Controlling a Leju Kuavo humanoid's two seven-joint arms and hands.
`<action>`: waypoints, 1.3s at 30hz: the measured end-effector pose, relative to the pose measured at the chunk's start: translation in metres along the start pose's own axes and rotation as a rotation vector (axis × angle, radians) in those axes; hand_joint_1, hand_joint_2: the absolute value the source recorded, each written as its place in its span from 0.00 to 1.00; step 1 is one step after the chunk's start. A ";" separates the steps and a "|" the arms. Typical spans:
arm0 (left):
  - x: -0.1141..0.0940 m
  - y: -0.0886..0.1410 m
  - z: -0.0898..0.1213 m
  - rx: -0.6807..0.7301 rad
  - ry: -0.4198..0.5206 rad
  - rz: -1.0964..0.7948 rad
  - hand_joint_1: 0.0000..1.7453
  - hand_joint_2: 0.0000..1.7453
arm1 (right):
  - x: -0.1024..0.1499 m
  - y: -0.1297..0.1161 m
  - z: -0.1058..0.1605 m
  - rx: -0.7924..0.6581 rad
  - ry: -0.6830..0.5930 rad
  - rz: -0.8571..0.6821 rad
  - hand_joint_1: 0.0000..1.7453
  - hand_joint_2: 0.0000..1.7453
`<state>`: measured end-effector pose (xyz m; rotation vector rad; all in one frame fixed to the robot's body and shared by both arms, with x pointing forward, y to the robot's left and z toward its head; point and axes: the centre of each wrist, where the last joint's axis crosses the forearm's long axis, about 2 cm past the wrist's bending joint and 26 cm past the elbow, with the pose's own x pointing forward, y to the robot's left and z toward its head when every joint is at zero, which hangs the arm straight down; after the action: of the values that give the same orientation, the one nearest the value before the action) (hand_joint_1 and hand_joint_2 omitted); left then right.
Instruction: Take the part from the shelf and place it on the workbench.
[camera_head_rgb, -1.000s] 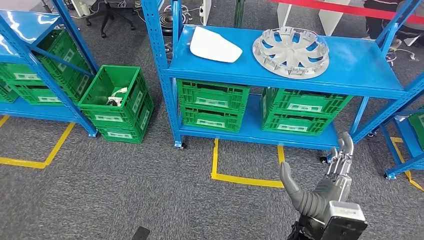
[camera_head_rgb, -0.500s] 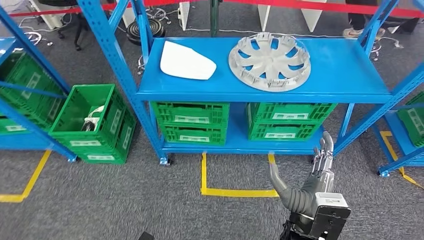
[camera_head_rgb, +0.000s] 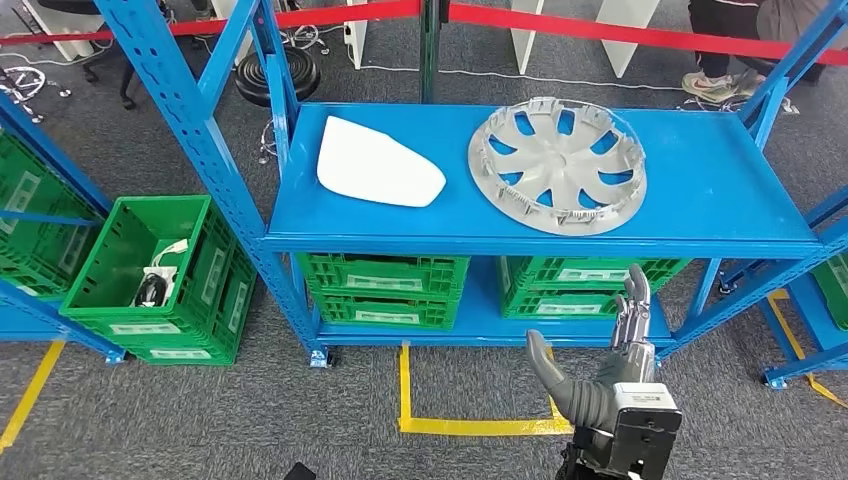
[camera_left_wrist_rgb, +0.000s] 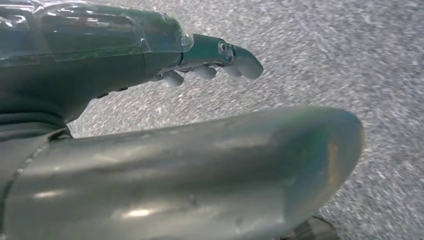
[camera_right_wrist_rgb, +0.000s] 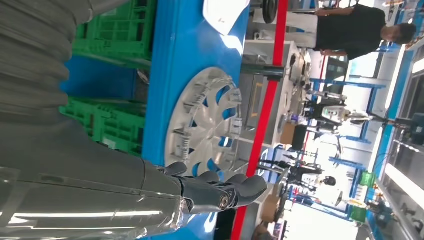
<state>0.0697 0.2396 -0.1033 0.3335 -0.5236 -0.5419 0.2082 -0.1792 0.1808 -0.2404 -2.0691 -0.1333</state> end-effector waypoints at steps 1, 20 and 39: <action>0.000 -0.001 0.000 -0.003 -0.002 -0.003 0.00 0.00 | 0.000 0.000 0.000 0.002 0.001 0.004 0.00 1.00; 0.005 0.000 -0.001 -0.003 -0.014 0.035 0.00 0.00 | -0.003 0.001 0.004 0.035 0.041 0.032 0.00 1.00; 0.003 0.003 -0.002 -0.012 -0.013 0.010 0.00 0.00 | -0.004 0.001 0.005 0.047 0.049 0.031 0.00 1.00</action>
<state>0.0746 0.2409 -0.1027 0.3158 -0.5335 -0.5379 0.2061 -0.1776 0.1744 -0.2384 -2.0165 -0.0703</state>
